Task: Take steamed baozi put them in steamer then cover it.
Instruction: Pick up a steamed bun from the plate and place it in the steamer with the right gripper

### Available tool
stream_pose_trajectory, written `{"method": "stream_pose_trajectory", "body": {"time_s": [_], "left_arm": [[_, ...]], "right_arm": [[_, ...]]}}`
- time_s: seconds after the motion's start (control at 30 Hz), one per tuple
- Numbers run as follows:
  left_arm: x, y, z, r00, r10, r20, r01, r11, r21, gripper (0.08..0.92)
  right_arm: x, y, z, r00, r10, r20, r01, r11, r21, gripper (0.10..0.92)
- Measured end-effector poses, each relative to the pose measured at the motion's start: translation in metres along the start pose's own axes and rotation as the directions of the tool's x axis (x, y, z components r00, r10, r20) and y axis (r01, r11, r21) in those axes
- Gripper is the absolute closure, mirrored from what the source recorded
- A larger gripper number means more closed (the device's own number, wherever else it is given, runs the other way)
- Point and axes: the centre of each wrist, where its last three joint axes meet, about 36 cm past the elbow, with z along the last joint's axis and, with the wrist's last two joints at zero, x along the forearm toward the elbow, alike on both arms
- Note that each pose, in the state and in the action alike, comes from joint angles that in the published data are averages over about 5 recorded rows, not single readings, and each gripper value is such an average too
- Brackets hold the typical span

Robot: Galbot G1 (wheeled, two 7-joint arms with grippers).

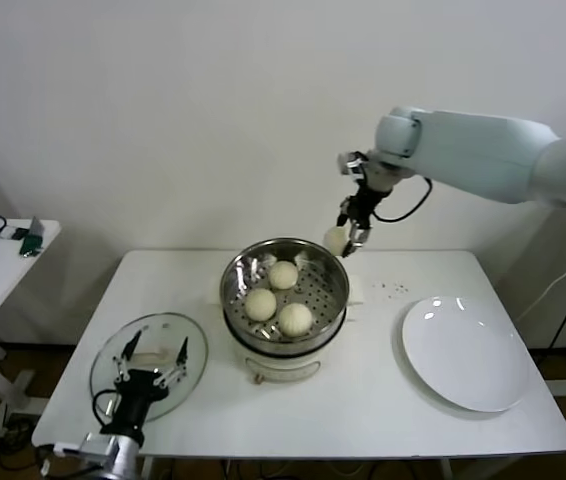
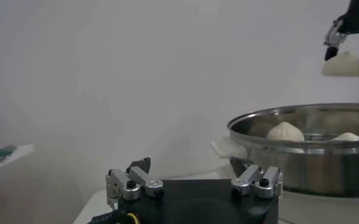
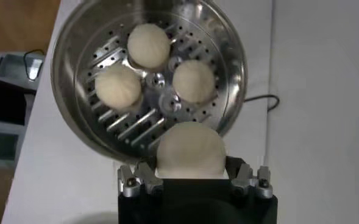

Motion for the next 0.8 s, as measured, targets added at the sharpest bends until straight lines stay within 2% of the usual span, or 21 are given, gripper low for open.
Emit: {"method": "stream_pose_trajectory", "body": {"time_s": [0.33,0.8], "left_arm": [[-0.003,0.006,0.003,1.0,-0.007,-0.002,0.007,1.0,-0.005,0.177],[-0.006,0.007,0.005,1.0,-0.006,-0.006,0.006,1.0,-0.007,0.177]], "right_arm": [[-0.051,0.005,-0.031,0.997,-0.065,-0.043,0.066,0.997,0.033,0.301],[-0.101,0.009,-0.036,0.992,-0.081,-0.093,0.087,0.995,0.057,0.298]]}}
